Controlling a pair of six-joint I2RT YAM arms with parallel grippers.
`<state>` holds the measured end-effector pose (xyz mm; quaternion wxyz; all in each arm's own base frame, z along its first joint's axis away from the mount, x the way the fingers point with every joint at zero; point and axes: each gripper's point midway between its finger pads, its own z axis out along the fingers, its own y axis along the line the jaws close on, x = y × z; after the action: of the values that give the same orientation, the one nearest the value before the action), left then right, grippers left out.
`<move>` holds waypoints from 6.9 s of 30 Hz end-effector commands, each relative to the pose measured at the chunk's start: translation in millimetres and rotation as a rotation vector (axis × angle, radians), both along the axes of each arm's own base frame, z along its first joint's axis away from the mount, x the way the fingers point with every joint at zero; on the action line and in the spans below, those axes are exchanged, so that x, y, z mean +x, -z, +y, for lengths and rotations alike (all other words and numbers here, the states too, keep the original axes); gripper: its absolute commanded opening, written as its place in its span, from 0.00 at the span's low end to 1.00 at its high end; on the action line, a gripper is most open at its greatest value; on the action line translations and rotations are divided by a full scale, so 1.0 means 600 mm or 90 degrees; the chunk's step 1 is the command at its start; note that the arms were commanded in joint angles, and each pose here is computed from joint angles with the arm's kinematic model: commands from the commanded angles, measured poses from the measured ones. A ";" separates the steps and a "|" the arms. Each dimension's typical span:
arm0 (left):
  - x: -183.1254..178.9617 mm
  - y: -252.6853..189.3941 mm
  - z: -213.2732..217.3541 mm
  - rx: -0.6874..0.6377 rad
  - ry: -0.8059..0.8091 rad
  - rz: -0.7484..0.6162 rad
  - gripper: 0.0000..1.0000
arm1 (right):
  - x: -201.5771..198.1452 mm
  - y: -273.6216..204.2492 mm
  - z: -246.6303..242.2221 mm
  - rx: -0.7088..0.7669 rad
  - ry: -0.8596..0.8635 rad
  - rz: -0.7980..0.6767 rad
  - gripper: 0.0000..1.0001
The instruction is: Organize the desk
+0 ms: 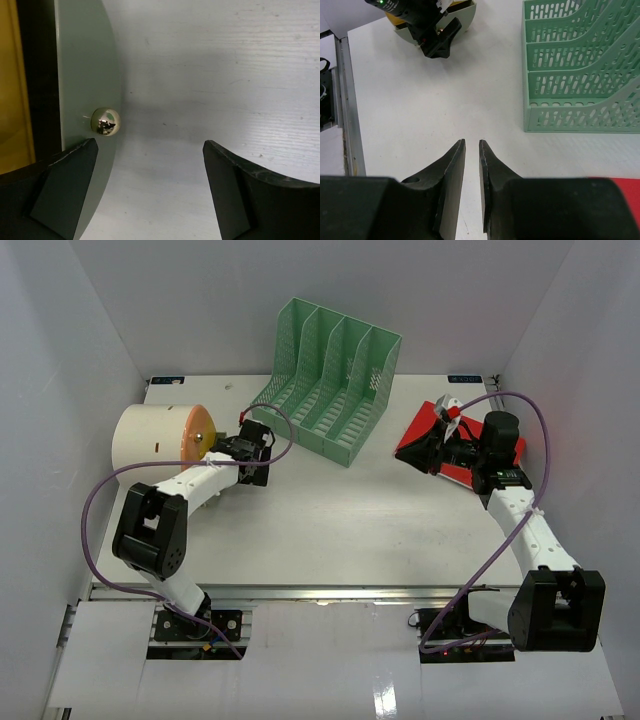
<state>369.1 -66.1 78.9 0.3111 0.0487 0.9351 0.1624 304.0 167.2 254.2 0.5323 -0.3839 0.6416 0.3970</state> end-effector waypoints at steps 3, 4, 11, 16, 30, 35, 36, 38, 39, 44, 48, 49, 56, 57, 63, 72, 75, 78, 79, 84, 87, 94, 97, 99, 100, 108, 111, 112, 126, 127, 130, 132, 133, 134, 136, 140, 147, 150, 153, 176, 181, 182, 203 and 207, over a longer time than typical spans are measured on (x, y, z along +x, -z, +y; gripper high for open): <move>0.019 -0.032 0.044 0.074 -0.047 -0.042 0.98 | -0.001 -0.014 -0.006 0.017 -0.009 -0.015 0.24; 0.019 -0.035 0.049 0.081 -0.055 -0.048 0.98 | -0.002 -0.014 -0.005 0.019 -0.011 -0.014 0.24; 0.022 -0.072 0.071 0.114 -0.093 -0.099 0.94 | 0.005 -0.011 -0.019 0.028 0.001 -0.002 0.25; 0.021 -0.086 0.078 0.122 -0.101 -0.118 0.91 | 0.005 -0.011 -0.022 0.031 0.003 -0.001 0.25; -0.037 -0.197 -0.130 -0.351 0.172 -0.167 0.95 | 0.031 0.021 -0.046 -0.057 0.028 -0.028 0.46; -0.150 -0.225 -0.213 -0.611 0.286 -0.157 0.98 | 0.083 0.110 -0.105 -0.298 0.098 -0.007 0.67; -0.176 -0.206 -0.223 -0.644 0.302 -0.125 0.98 | 0.087 0.144 -0.121 -0.378 0.103 -0.005 0.71; -0.206 -0.217 -0.235 -0.710 0.318 -0.130 0.98 | 0.100 0.195 -0.158 -0.500 0.121 -0.004 0.82; -0.220 -0.225 -0.237 -0.735 0.323 -0.133 0.98 | 0.108 0.214 -0.179 -0.556 0.134 -0.005 0.87; -0.256 -0.219 -0.232 -0.789 0.309 -0.141 0.98 | 0.129 0.272 -0.218 -0.702 0.159 0.003 0.90; -0.276 -0.217 -0.229 -0.812 0.308 -0.142 0.98 | 0.151 0.297 -0.229 -0.792 0.188 -0.012 0.90; -0.280 -0.217 -0.229 -0.815 0.310 -0.143 0.98 | 0.157 0.305 -0.228 -0.805 0.190 -0.012 0.90; -0.294 -0.210 -0.224 -0.824 0.303 -0.141 0.98 | 0.190 0.341 -0.246 -0.866 0.200 0.012 0.91; -0.295 -0.211 -0.224 -0.825 0.303 -0.143 0.98 | 0.193 0.345 -0.245 -0.866 0.197 0.012 0.93; -0.298 -0.212 -0.222 -0.828 0.300 -0.144 0.98 | 0.201 0.363 -0.243 -0.869 0.190 0.016 0.94; -0.299 -0.204 -0.227 -0.847 0.294 -0.135 0.98 | 0.173 0.412 -0.248 -0.872 0.183 0.075 0.56; -0.296 -0.201 -0.235 -0.884 0.289 -0.128 0.98 | 0.165 0.415 -0.245 -0.861 0.185 0.079 0.46; -0.287 -0.204 -0.244 -0.935 0.273 -0.131 0.98 | 0.158 0.416 -0.242 -0.853 0.180 0.086 0.30; -0.284 -0.206 -0.246 -0.953 0.269 -0.137 0.98 | 0.155 0.418 -0.241 -0.848 0.178 0.094 0.23; -0.254 -0.186 -0.253 -0.985 0.220 -0.134 0.98 | 0.137 0.421 -0.232 -0.828 0.167 0.105 0.18; -0.239 -0.178 -0.260 -0.991 0.203 -0.122 0.98 | 0.130 0.407 -0.226 -0.812 0.166 0.092 0.16; -0.206 -0.162 -0.290 -0.998 0.183 -0.108 0.98 | 0.087 0.369 -0.200 -0.746 0.137 0.075 0.09; -0.199 -0.163 -0.315 -1.009 0.189 -0.096 0.98 | 0.057 0.353 -0.178 -0.706 0.100 0.067 0.08; -0.189 -0.141 -0.333 -1.008 0.167 -0.072 0.98 | 0.037 0.346 -0.170 -0.698 0.082 0.061 0.08; -0.184 -0.137 -0.347 -1.011 0.166 -0.063 0.98 | 0.024 0.339 -0.162 -0.691 0.070 0.053 0.08; -0.148 -0.116 -0.458 -1.028 0.187 0.002 0.98 | -0.065 0.318 -0.118 -0.645 -0.014 0.010 0.08; -0.137 -0.101 -0.492 -1.033 0.185 0.029 0.98 | -0.087 0.308 -0.104 -0.628 -0.031 -0.011 0.08; -0.134 -0.087 -0.500 -1.030 0.176 0.043 0.98 | -0.092 0.301 -0.096 -0.618 -0.035 -0.022 0.08; -0.139 -0.057 -0.585 -1.039 0.176 0.123 0.80 | -0.136 0.272 -0.047 -0.564 -0.082 -0.055 0.08; -0.139 -0.055 -0.588 -1.041 0.177 0.130 0.76 | -0.138 0.271 -0.044 -0.561 -0.084 -0.057 0.08; -0.139 -0.061 -0.599 -1.044 0.188 0.139 0.63 | -0.142 0.268 -0.037 -0.553 -0.087 -0.063 0.09; -0.143 -0.065 -0.602 -1.042 0.199 0.145 0.55 | -0.143 0.266 -0.032 -0.548 -0.090 -0.065 0.11; -0.145 -0.068 -0.602 -1.042 0.204 0.146 0.47 | -0.145 0.267 -0.031 -0.547 -0.094 -0.063 0.13; -0.149 -0.067 -0.602 -1.039 0.206 0.151 0.34 | -0.147 0.267 -0.029 -0.546 -0.101 -0.061 0.19; -0.155 -0.066 -0.601 -1.033 0.218 0.158 0.15 | -0.153 0.270 -0.027 -0.546 -0.117 -0.058 0.30; -0.172 -0.062 -0.595 -0.987 0.254 0.165 0.00 | -0.165 0.266 -0.030 -0.553 -0.145 -0.074 0.61; -0.197 -0.070 -0.566 -0.888 0.343 0.143 0.00 | -0.154 0.164 -0.021 -0.513 -0.112 -0.189 0.90; -0.207 -0.072 -0.549 -0.815 0.396 0.138 0.00 | -0.135 0.103 -0.015 -0.476 -0.081 -0.225 0.90; -0.210 -0.098 -0.526 -0.749 0.420 0.116 0.00 | -0.126 0.063 -0.008 -0.394 -0.098 -0.215 0.90; -0.240 -0.323 -0.284 -0.320 0.569 -0.129 0.00 | -0.019 -0.116 0.083 -0.133 -0.242 -0.213 0.90; -0.252 -0.354 -0.276 -0.308 0.609 -0.151 0.00 | -0.035 -0.121 0.151 -0.174 -0.278 -0.276 0.90; -0.255 -0.359 -0.275 -0.306 0.616 -0.155 0.00 | -0.036 -0.121 0.162 -0.182 -0.279 -0.287 0.90; -0.296 -0.394 -0.245 -0.312 0.648 -0.178 0.00 | -0.027 -0.133 0.175 -0.169 -0.245 -0.315 0.90; -0.308 -0.411 -0.254 -0.332 0.685 -0.194 0.00 | -0.035 -0.121 0.198 -0.131 -0.303 -0.275 0.90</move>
<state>193.0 -210.4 283.4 0.4308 0.3968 0.7840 -0.2055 287.6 272.3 318.9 0.5157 -0.6502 0.4701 0.3005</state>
